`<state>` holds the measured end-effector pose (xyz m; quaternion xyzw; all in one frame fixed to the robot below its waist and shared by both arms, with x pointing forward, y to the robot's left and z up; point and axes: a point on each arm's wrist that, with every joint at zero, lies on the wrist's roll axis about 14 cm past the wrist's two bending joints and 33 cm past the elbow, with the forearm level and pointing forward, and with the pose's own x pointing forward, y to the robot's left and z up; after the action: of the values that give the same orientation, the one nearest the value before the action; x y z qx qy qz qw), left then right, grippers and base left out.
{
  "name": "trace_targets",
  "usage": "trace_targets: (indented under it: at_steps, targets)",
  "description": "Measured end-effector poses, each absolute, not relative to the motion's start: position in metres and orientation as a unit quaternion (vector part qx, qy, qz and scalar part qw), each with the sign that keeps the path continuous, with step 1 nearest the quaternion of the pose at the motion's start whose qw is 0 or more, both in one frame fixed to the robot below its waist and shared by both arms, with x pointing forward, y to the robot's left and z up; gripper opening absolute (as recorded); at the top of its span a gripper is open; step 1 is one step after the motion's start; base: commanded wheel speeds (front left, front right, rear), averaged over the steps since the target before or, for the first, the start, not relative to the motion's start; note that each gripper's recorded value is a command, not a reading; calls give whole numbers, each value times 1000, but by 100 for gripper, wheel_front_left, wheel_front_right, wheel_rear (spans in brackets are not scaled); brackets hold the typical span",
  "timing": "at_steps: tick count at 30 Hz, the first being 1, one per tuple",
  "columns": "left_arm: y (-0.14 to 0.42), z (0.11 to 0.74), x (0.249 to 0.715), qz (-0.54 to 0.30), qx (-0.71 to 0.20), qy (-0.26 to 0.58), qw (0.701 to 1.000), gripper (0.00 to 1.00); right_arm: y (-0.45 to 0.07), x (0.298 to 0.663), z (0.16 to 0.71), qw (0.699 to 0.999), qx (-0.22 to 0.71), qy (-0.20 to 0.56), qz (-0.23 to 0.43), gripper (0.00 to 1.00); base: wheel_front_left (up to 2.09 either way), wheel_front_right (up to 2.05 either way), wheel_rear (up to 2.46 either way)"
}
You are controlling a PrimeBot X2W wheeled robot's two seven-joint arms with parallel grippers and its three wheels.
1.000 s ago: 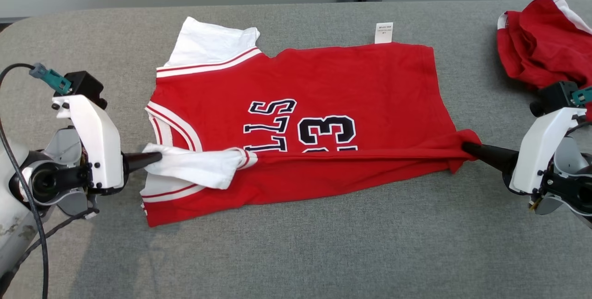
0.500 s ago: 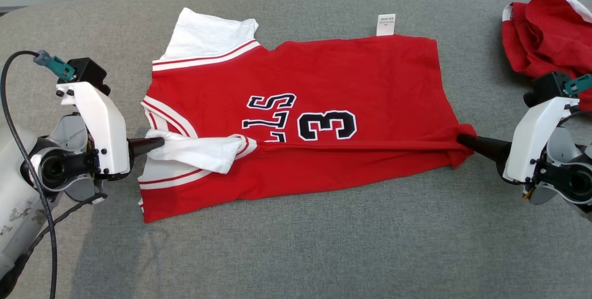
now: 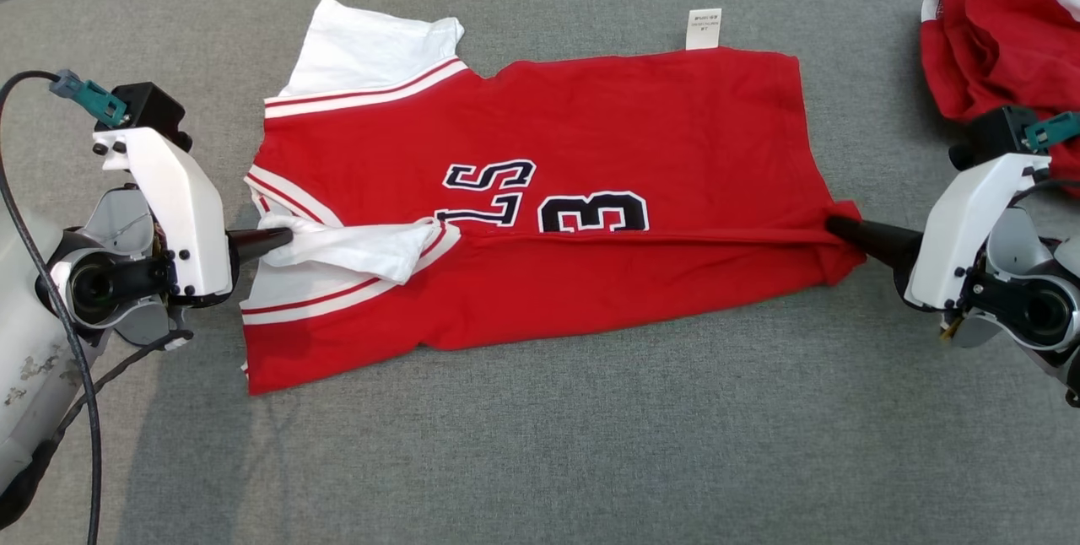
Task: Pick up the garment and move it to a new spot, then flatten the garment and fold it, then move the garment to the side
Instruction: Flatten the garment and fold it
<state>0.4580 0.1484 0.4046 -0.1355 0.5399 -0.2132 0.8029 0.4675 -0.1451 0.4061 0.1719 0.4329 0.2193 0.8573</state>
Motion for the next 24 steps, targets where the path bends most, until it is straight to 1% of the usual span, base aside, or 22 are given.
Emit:
trace_targets:
  at_steps: [10, 11, 12, 13, 14, 15, 16, 20, 24]
  targets:
    - [151, 400, 460, -208, -134, 547, 800, 0, -138, 480, 411, 865, 170, 415, 225, 0, 0, 0, 0]
    - [150, 400, 459, -209, -135, 547, 799, 0, -138, 480, 411, 865, 170, 414, 225, 8, 0, 0, 0]
    - [149, 400, 459, -210, -135, 547, 799, 0, -138, 480, 411, 866, 170, 414, 224, 24, 0, 0, 0]
    - [149, 400, 459, -211, -136, 546, 799, 0, -139, 481, 411, 866, 170, 415, 222, 49, 0, 0, 0]
    - [149, 401, 460, -211, -136, 544, 801, 33, -140, 481, 410, 867, 170, 415, 220, 100, 0, 0, 0]
    - [149, 401, 460, -211, -137, 541, 802, 73, -140, 481, 410, 867, 169, 414, 218, 100, 0, 0, 0]
    - [148, 402, 461, -211, -138, 538, 804, 100, -141, 482, 411, 868, 169, 414, 217, 100, 0, 0, 0]
    - [148, 405, 462, -213, -138, 534, 807, 100, -141, 482, 414, 871, 172, 407, 214, 100, 0, 0, 0]
    - [148, 413, 464, -214, -138, 519, 816, 100, -142, 484, 423, 878, 180, 389, 210, 100, 0, 0, 0]
